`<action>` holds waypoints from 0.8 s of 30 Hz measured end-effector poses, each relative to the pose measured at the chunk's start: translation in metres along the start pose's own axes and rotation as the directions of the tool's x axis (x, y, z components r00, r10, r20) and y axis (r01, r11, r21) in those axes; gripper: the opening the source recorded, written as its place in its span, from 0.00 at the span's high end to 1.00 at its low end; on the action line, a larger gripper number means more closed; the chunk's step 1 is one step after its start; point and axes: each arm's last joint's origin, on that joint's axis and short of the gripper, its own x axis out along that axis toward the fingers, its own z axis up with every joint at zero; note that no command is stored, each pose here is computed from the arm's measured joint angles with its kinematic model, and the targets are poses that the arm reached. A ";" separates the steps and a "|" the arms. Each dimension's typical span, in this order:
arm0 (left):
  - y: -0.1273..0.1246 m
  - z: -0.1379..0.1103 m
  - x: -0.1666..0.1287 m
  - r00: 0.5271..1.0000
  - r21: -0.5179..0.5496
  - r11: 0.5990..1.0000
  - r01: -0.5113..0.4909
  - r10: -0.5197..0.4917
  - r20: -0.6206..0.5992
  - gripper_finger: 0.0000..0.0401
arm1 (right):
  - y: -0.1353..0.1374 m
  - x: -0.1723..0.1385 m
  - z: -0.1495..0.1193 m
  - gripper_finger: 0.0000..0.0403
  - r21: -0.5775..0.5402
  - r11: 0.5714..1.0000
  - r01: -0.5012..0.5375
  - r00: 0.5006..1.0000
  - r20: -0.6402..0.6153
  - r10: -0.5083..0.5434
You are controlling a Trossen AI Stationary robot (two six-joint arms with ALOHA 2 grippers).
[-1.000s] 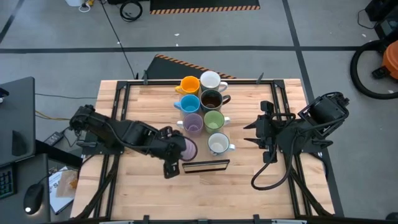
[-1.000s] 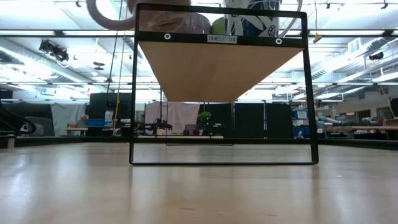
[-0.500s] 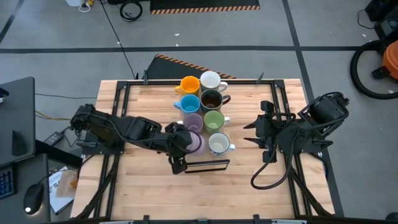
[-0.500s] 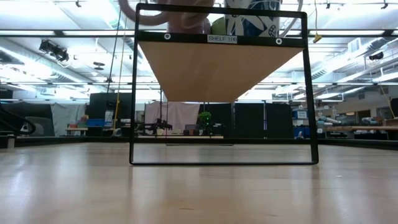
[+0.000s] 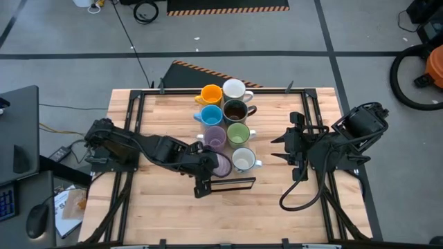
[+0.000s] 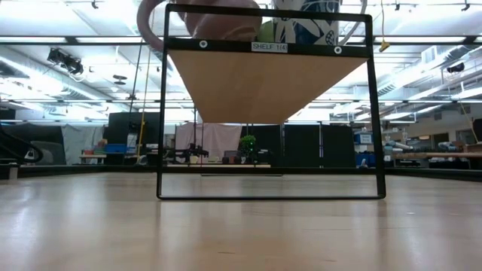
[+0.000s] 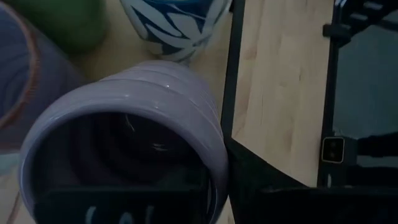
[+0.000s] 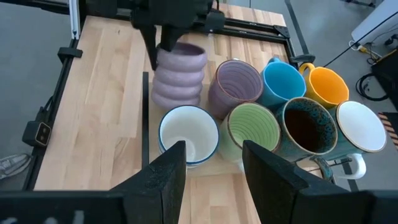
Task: Place coffee mugs
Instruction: Put the purple mug on the shelf
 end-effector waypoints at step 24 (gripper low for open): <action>-0.004 -0.002 0.015 0.998 0.012 1.000 0.004 -0.004 -0.056 0.84 | 0.001 0.000 0.002 0.59 0.019 1.000 -0.014 1.000 0.013 0.014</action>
